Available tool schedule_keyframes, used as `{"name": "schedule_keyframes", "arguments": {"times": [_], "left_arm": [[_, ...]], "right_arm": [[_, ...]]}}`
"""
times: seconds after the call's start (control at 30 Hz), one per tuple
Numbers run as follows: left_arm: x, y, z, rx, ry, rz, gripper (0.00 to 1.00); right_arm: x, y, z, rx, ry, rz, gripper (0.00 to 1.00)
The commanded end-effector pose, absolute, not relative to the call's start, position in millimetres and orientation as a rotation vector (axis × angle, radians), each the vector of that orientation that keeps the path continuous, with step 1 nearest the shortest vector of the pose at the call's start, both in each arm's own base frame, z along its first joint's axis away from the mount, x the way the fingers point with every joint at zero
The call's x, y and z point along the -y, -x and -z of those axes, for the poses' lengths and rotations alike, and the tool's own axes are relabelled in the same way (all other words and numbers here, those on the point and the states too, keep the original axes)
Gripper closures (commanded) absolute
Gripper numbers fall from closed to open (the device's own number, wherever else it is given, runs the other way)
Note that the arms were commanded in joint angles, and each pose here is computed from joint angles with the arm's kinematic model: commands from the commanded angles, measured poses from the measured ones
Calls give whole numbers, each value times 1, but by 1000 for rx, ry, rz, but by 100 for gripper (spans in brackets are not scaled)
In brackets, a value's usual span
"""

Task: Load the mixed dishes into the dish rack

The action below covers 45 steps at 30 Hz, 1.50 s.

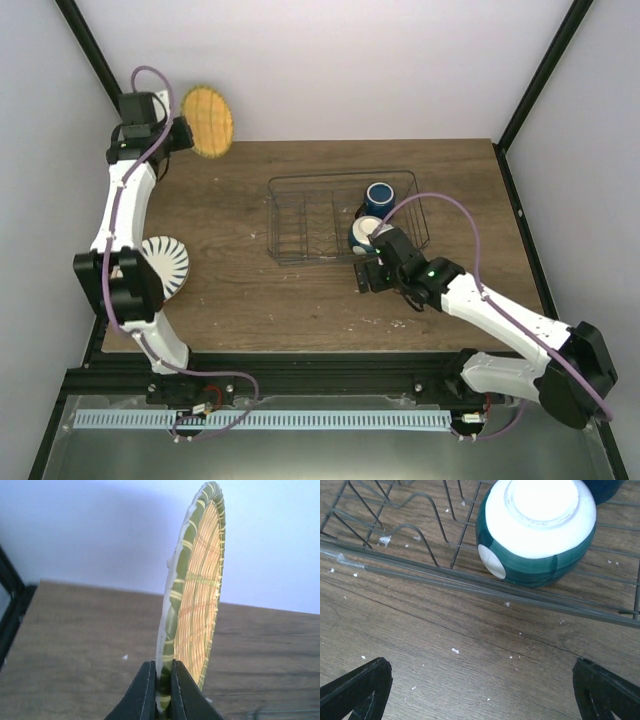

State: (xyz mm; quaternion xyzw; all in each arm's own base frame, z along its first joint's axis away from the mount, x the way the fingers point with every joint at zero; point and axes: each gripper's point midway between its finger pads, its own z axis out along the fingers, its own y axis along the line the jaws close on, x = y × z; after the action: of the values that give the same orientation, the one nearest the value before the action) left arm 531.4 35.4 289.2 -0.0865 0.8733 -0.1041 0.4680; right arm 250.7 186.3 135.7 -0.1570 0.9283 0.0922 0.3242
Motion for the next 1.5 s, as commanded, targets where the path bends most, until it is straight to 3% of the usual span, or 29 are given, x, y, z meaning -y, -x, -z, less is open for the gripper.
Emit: {"name": "schedule_keyframes", "arguments": {"times": [0.0,0.23,0.5,0.87,1.2,1.47], "left_arm": [[0,-506,-373,-1966,-2,70,100],[117,-460,-393,-1877,-420,-40,100],[207,-415,-351,-1845,-855,-318,100],[253,-391,-292,-1697,-1246,-630,100],[268,-405,-269,-1607,-1351,-831,100],[285,-412,-253,-1583,-1424,-849,100]], "right_arm": [[-183,-256,-163,-2351,329,-265,0],[-165,-255,-190,-2295,250,-229,0],[-128,-247,-218,-2268,73,-130,0],[-118,-240,-241,-2198,-2,-192,0],[-123,-241,-242,-2181,16,-225,0],[-120,-240,-242,-2177,14,-212,0]]}}
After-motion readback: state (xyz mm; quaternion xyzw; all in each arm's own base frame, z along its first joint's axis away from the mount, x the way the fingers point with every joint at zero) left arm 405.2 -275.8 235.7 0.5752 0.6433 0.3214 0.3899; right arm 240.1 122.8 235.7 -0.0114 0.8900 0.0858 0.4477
